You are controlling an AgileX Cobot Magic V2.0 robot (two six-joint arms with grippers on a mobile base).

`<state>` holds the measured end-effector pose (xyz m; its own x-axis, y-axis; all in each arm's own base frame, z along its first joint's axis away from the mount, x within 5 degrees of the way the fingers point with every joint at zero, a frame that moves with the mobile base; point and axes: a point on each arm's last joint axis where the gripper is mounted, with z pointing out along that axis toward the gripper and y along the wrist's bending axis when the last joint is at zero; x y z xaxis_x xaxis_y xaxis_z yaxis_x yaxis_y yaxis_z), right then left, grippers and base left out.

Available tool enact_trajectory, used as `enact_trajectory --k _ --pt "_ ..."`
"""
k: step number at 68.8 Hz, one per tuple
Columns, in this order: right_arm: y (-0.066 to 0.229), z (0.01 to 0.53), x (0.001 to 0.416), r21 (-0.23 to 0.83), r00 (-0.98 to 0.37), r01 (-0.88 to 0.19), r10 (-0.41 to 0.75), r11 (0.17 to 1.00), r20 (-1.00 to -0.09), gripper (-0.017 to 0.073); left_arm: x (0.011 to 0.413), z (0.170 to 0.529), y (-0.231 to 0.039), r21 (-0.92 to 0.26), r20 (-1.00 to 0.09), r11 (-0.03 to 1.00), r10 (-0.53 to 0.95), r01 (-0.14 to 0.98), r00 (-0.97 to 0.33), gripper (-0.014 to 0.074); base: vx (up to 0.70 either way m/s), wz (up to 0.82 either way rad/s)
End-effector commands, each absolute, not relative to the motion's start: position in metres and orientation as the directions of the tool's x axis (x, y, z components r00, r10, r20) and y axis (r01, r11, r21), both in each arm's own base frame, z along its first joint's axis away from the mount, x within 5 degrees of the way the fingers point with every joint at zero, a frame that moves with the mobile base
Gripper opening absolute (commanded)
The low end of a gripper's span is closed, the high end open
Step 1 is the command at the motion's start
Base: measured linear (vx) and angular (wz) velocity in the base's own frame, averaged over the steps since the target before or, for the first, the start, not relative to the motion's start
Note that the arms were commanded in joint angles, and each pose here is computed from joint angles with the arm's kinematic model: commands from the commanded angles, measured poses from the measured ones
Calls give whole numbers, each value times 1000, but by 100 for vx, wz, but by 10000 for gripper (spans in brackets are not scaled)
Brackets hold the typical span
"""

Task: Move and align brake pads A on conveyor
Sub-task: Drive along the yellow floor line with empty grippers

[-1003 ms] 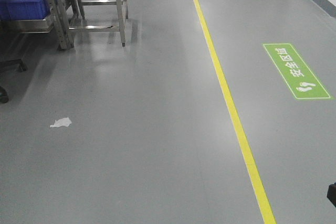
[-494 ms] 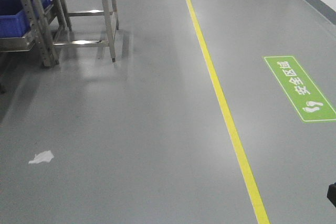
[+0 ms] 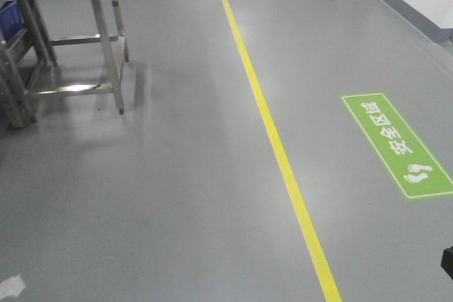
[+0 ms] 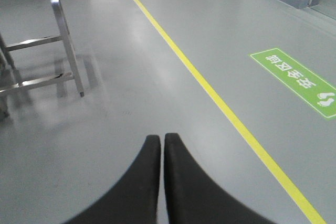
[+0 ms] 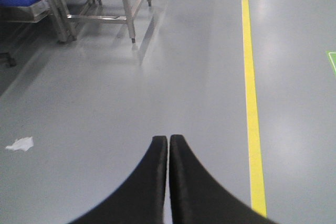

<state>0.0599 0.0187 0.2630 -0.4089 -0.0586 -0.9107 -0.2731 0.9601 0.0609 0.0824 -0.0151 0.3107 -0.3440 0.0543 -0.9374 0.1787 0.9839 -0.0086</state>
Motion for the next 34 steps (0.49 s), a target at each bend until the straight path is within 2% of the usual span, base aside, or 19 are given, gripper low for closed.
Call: enact_trajectory --k 1,34 --pt "19 277 62 46 -325 -282 -51 958 -944 -10 84 325 -16 -17 -965 983 32 182 -261 -6 55 -16" --pt "19 277 62 46 -325 -282 -51 958 -944 -10 84 325 -16 -17 -965 983 32 182 -261 -6 57 -14"
